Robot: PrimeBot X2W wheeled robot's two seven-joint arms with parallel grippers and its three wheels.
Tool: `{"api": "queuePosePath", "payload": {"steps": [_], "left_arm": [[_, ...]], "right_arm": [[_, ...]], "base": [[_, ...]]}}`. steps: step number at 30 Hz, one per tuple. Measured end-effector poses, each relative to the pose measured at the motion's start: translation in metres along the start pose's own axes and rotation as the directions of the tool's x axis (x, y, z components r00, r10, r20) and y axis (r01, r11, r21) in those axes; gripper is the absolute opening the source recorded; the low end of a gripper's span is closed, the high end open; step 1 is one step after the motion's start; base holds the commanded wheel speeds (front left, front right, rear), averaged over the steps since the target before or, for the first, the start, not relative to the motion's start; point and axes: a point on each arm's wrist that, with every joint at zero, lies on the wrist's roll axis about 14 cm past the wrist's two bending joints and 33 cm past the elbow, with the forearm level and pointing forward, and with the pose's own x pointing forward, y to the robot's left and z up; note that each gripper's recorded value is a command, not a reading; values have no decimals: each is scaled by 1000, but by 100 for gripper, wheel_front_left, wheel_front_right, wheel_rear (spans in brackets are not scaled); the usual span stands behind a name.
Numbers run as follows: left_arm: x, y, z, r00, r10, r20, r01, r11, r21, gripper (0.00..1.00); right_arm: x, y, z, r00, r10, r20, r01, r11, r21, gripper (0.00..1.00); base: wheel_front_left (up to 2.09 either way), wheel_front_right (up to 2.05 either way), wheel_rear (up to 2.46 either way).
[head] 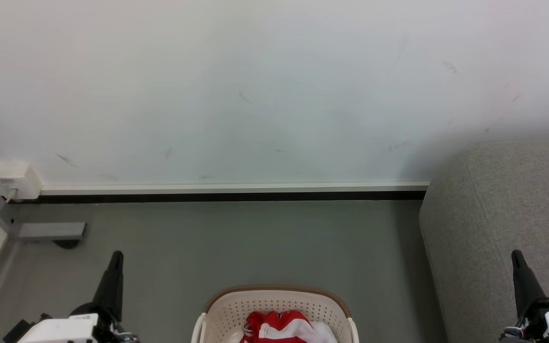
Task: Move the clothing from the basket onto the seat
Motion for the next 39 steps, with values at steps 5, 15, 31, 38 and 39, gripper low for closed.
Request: {"api": "queuePosePath", "payload": {"steps": [5, 15, 31, 38, 39], "left_arm": [[0, 0, 0, 1000, 0, 0, 0, 1000, 0, 0], [0, 0, 0, 1000, 0, 0, 0, 1000, 0, 0], [0, 0, 0, 1000, 0, 0, 0, 1000, 0, 0], [0, 0, 0, 1000, 0, 0, 0, 1000, 0, 0], [0, 0, 0, 1000, 0, 0, 0, 1000, 0, 0]], "right_arm": [[0, 0, 0, 1000, 0, 0, 0, 1000, 0, 0], [0, 0, 0, 1000, 0, 0, 0, 1000, 0, 0], [0, 0, 0, 1000, 0, 0, 0, 1000, 0, 0], [0, 0, 0, 1000, 0, 0, 0, 1000, 0, 0], [0, 0, 0, 1000, 0, 0, 0, 1000, 0, 0]], "base": [[0, 0, 0], [0, 0, 0], [0, 0, 0], [0, 0, 0], [0, 0, 0]]}}
